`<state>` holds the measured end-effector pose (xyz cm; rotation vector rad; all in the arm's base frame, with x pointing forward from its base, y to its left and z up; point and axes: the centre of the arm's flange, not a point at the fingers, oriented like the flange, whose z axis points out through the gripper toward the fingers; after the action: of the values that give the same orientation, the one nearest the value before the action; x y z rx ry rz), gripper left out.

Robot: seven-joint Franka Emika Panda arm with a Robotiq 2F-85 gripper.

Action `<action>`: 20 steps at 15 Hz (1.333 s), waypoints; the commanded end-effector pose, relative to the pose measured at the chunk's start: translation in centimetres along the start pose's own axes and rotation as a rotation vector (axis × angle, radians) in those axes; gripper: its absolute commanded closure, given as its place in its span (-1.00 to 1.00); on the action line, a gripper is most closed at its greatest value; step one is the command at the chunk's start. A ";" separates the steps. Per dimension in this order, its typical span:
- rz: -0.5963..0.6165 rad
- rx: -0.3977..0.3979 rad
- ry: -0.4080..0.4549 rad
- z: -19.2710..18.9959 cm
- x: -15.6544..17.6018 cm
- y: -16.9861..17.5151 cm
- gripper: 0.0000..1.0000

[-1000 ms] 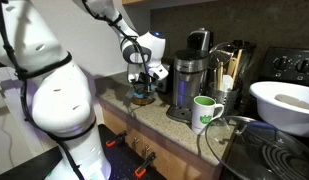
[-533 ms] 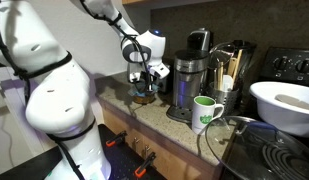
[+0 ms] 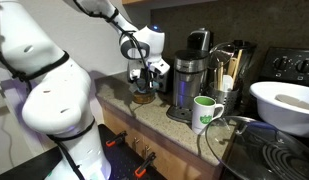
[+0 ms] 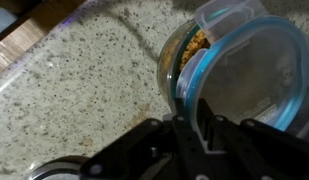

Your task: Remove the lid from the bowl

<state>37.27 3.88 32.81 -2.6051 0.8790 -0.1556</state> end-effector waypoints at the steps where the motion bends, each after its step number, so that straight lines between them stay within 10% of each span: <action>1: -0.035 0.039 0.011 -3.1 -5.2 3.1 0.92; 10: -0.116 0.077 -0.014 -8.7 -7.5 1.2 0.92; 20: -0.188 0.184 0.149 -15.6 -7.2 -1.9 0.92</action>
<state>30.59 4.50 48.37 -2.5225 0.6785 -0.4129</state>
